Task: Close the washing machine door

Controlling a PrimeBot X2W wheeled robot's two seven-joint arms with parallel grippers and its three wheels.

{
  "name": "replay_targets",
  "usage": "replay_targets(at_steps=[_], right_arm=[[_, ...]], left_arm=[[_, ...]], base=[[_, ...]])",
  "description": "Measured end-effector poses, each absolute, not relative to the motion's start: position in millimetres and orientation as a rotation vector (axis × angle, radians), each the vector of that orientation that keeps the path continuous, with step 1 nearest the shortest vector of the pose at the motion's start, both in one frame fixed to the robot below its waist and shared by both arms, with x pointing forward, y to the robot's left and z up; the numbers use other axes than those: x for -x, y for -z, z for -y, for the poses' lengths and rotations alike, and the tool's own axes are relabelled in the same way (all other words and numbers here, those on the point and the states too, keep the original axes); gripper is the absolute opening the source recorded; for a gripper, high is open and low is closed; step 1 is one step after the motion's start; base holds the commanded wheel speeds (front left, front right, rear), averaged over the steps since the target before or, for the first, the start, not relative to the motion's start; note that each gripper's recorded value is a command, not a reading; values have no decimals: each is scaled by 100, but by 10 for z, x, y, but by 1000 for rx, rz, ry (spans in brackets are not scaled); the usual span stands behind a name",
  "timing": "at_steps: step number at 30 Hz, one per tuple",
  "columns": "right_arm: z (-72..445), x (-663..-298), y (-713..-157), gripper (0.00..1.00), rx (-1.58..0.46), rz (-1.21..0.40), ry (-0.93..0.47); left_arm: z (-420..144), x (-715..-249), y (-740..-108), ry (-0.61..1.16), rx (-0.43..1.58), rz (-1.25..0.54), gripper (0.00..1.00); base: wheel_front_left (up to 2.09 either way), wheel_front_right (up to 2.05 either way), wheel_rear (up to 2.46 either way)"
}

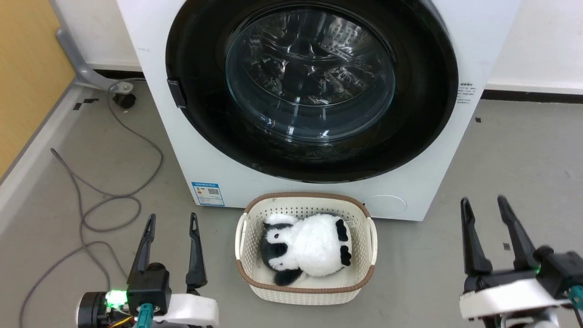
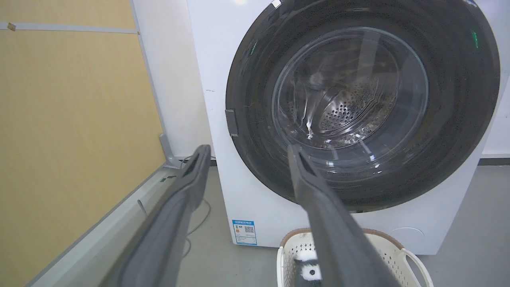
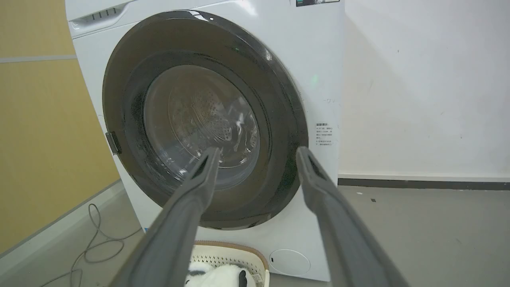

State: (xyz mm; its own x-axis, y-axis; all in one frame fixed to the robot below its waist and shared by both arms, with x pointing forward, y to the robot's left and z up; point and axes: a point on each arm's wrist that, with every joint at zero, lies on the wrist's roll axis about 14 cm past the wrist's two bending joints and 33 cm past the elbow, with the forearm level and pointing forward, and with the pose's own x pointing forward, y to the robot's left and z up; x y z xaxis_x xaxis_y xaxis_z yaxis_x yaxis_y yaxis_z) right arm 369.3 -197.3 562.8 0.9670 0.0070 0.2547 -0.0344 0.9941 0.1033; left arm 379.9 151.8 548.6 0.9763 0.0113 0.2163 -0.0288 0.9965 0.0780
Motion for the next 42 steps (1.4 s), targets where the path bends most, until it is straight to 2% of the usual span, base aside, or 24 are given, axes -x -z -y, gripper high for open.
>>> replay_targets(at_steps=[3,4,42], right_arm=[[1978,-3638,-5566,100,-130,241,-17],[1978,-3628,-5560,0,-132,240,-17],[1868,-3677,-5482,0,-92,172,-52]], left_arm=[[-1522,-3772,-5466,-22,-80,211,100],[-1522,-3766,-5456,-22,-78,208,0],[-1600,-3765,-5400,-20,-70,149,0]], base=[[0,0,0],[0,0,0],[0,0,0]])
